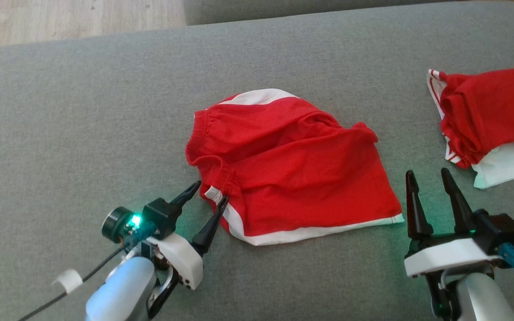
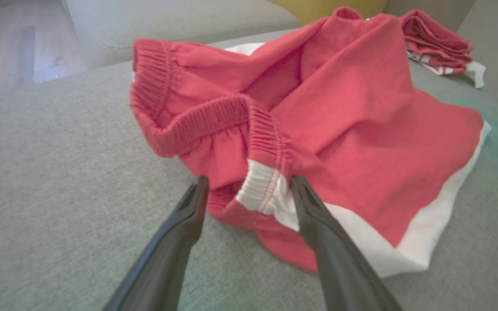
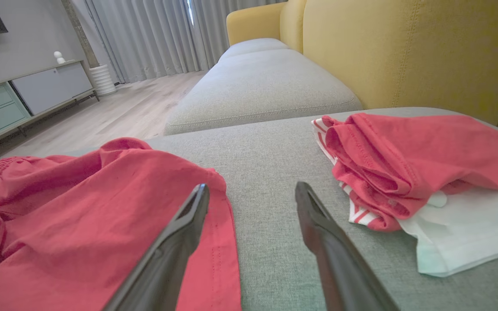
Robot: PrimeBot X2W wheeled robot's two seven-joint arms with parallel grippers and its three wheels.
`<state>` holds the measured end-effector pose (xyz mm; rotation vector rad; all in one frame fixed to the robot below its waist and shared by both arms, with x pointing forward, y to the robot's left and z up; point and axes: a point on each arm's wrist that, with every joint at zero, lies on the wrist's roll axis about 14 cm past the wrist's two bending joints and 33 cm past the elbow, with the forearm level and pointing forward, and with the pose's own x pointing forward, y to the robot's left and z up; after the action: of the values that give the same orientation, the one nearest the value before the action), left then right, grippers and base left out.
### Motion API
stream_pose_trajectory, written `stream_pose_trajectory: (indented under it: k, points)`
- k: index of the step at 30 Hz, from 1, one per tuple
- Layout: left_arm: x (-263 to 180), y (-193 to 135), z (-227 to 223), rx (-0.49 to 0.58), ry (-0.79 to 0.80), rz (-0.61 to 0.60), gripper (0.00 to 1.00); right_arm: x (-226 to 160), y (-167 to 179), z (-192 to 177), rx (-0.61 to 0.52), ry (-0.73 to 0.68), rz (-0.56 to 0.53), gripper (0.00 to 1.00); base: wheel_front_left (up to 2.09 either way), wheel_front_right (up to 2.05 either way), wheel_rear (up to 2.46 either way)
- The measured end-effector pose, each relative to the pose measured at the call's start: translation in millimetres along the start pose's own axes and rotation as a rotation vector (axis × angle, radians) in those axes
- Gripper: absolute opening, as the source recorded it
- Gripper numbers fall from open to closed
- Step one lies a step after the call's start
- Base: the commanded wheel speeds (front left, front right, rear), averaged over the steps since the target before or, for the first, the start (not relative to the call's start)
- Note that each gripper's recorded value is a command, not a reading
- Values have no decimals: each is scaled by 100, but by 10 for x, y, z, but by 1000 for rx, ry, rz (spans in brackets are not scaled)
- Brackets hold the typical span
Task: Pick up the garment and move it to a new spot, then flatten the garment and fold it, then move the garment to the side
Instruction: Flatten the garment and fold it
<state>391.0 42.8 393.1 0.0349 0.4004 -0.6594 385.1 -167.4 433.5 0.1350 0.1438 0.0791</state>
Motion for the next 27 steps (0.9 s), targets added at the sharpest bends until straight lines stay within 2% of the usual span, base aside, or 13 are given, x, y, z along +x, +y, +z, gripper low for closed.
stream_pose_trajectory:
  k: [9,10,11,12,19,23,27]
  points:
    - [24,76,-20,9,32,-8,100,-3,-20,-23,8,7,-7,100,0,0,0]
    - [23,69,-20,7,33,-11,75,-4,-21,-26,8,8,-7,100,0,0,0]
    - [21,52,-32,5,38,-16,33,-5,-20,-30,8,9,-7,100,0,0,0]
    - [17,27,-57,4,50,-24,0,-6,-19,-35,8,11,-7,100,0,0,0]
    - [-2,-3,-7,-22,18,-34,0,-38,41,-161,-18,54,15,100,0,0,0]
    - [-15,52,108,-18,-30,-18,0,-74,189,-202,-100,84,99,100,0,0,0]
    - [-34,116,233,-13,-80,17,0,-205,32,-338,-166,189,110,100,0,0,0]
